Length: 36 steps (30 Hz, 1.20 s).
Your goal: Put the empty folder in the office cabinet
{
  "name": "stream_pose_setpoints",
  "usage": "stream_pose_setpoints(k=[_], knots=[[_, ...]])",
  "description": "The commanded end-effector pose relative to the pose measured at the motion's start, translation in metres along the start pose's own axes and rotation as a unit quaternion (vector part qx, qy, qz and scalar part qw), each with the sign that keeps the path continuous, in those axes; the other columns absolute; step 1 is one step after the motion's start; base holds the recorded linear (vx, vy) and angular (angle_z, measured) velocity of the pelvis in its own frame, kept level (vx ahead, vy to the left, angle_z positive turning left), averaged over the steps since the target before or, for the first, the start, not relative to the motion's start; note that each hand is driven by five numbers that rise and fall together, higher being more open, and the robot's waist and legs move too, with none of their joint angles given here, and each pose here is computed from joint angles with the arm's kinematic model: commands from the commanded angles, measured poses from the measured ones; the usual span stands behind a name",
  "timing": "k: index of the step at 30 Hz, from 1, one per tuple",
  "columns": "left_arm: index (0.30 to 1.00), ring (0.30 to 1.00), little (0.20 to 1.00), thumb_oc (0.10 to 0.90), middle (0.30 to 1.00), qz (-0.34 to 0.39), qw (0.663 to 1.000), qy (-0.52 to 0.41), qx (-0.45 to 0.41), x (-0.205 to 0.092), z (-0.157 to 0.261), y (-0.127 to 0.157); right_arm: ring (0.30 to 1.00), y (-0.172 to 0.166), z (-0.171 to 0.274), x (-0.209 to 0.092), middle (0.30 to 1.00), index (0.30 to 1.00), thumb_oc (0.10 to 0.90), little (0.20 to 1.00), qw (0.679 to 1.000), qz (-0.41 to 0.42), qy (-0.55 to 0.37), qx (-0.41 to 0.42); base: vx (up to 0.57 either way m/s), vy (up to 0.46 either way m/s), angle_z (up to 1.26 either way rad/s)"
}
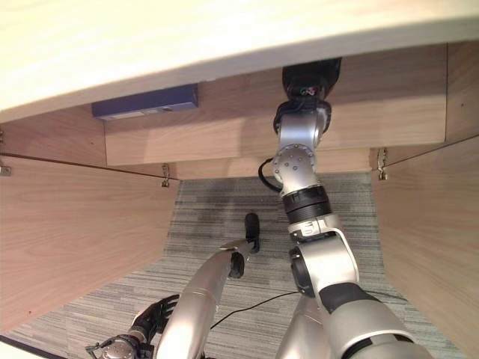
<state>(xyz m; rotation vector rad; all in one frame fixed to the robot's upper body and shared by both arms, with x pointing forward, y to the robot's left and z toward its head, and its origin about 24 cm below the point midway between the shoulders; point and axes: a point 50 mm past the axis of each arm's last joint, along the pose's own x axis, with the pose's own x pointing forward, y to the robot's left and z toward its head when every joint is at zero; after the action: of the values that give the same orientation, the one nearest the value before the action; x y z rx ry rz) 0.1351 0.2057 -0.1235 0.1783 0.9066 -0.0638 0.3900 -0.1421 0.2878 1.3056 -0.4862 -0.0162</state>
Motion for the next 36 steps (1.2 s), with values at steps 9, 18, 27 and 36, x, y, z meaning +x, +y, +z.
stream_pose_setpoints(k=[9, 18, 27, 36], knots=[[0.900, 0.900, 0.900, 0.800, 0.900, 0.045, 0.994, 0.038, 0.089, -0.005, -0.022, 0.021, 0.900, 0.018, -0.020, -0.010, 0.900, 0.900, 0.800, 0.900, 0.993, 0.089, 0.032, -0.073, 0.00, -0.004, 0.00], [0.900, 0.900, 0.900, 0.800, 0.900, 0.053, 0.994, 0.056, 0.077, -0.001, -0.028, 0.017, 0.900, -0.009, -0.037, -0.021, 0.900, 0.900, 0.800, 0.900, 0.992, 0.061, 0.074, -0.083, 0.01, 0.009, -0.06], [0.900, 0.900, 0.900, 0.800, 0.900, 0.058, 0.992, 0.083, 0.072, -0.004, -0.041, 0.019, 0.900, -0.033, -0.041, -0.029, 0.900, 0.900, 0.800, 0.900, 0.988, 0.058, 0.105, -0.098, 0.03, -0.023, -0.01], [0.900, 0.900, 0.900, 0.800, 0.900, 0.059, 0.990, 0.084, 0.092, -0.003, -0.039, 0.039, 0.900, -0.022, -0.053, -0.024, 0.900, 0.900, 0.800, 0.900, 0.907, 0.181, 0.219, -0.312, 0.01, -0.042, 0.03]])
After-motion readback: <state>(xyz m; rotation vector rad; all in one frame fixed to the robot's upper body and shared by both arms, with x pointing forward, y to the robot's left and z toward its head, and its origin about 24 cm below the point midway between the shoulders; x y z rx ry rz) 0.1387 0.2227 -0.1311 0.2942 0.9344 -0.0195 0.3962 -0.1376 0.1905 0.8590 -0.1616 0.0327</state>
